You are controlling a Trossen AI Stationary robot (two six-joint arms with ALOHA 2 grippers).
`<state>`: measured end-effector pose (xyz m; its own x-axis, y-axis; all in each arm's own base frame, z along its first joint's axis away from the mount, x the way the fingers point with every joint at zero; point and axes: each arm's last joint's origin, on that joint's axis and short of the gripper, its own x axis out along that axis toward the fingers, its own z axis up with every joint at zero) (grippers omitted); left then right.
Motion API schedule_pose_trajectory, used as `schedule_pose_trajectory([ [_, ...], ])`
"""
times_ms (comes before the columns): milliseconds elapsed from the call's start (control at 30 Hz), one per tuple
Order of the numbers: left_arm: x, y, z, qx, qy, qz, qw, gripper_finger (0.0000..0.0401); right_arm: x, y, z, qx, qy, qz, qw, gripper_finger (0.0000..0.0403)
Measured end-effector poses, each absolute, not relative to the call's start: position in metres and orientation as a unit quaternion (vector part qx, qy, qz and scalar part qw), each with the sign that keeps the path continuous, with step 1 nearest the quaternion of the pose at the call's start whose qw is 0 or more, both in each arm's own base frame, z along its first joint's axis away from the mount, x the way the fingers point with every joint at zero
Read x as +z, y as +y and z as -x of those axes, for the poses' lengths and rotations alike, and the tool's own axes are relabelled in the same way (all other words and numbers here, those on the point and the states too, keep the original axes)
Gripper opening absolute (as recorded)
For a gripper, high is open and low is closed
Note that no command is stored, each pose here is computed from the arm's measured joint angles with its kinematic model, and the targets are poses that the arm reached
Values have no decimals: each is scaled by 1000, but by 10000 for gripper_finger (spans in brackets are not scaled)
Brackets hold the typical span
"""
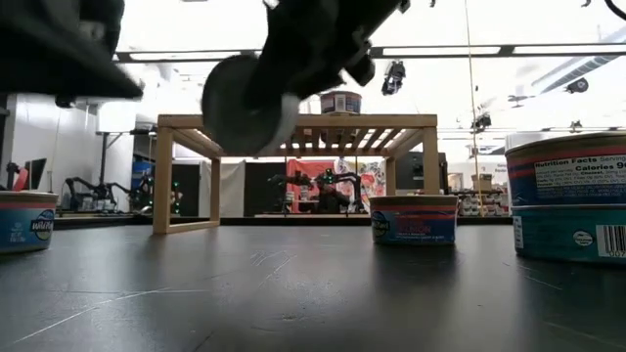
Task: Stack canned seafood by type on shelf
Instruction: Put the green tuna can on the shelf
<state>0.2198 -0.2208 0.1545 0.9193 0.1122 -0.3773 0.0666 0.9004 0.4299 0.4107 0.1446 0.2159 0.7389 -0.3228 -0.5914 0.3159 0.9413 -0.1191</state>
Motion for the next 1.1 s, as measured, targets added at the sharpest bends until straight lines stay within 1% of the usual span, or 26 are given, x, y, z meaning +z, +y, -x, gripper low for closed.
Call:
schedule_pose_trajectory([
  [167,188,-214,-216,-23,146,-240,960,0,229,136,-392,-154,277,9,948,131],
  [233,200,-208,-212,-37,120,-241,962,0,229,133,-384,-145,243,-2,959,131],
  [433,228,-177,-209,-60,39,-205,976,0,212,122,-358,-109,151,-34,982,131],
  [633,237,-144,-208,-9,18,-158,987,0,210,114,-343,-83,56,-58,993,131],
  [733,238,-135,-213,11,16,-143,989,0,209,112,-340,-61,27,-55,996,131],
  [833,239,-128,-219,35,18,-141,989,0,207,105,-338,-54,27,-56,997,131],
  [967,244,-120,-227,106,19,-120,987,4,202,90,-339,-70,35,-54,996,131],
  [1033,243,-117,-229,129,25,-113,985,15,200,83,-339,-62,38,-54,996,131],
  [1100,243,-115,-229,130,30,-102,986,32,199,76,-336,-67,44,-49,996,131],
])
